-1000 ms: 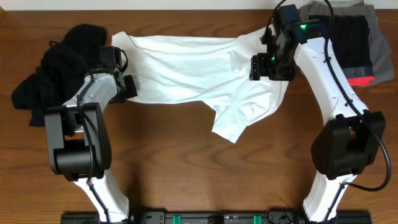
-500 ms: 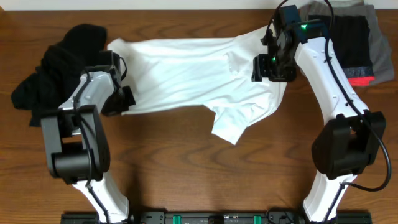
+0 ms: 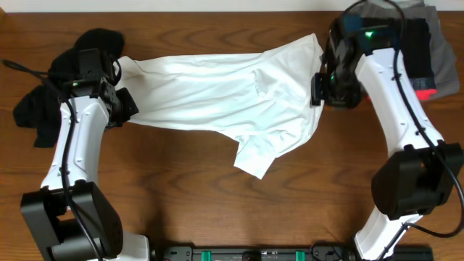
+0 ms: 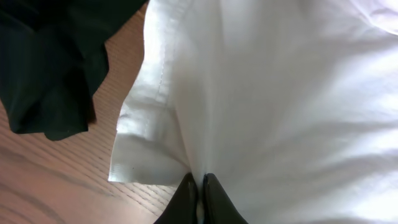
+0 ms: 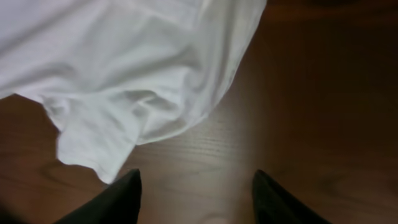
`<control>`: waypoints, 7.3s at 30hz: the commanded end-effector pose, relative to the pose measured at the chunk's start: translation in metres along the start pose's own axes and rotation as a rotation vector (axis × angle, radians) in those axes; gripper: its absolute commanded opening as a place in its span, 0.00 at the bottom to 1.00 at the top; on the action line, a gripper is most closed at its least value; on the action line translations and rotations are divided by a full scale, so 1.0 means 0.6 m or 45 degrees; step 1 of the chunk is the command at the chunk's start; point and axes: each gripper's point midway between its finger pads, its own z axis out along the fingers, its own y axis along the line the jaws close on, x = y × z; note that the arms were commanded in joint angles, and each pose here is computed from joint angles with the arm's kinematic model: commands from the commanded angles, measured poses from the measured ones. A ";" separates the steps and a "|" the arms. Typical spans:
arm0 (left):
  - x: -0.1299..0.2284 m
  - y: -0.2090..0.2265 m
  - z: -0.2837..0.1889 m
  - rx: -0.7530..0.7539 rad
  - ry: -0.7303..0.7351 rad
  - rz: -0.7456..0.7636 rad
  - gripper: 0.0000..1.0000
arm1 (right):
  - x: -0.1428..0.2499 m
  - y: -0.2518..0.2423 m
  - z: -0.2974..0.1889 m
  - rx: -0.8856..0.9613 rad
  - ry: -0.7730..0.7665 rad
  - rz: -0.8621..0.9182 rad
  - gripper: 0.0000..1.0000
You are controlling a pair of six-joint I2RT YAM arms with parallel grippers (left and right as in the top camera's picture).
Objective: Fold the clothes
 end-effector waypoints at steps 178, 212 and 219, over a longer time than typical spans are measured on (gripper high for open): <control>0.052 0.043 0.006 -0.140 0.161 -0.001 0.28 | 0.059 0.105 0.123 -0.102 -0.447 -0.129 0.17; -0.126 -0.115 0.017 0.221 -0.392 0.184 0.79 | -0.154 0.152 0.059 -0.150 -0.512 -0.483 0.35; -0.174 -0.135 0.071 0.243 -0.505 0.192 0.79 | -0.143 0.161 0.074 -0.146 -0.474 -0.501 0.35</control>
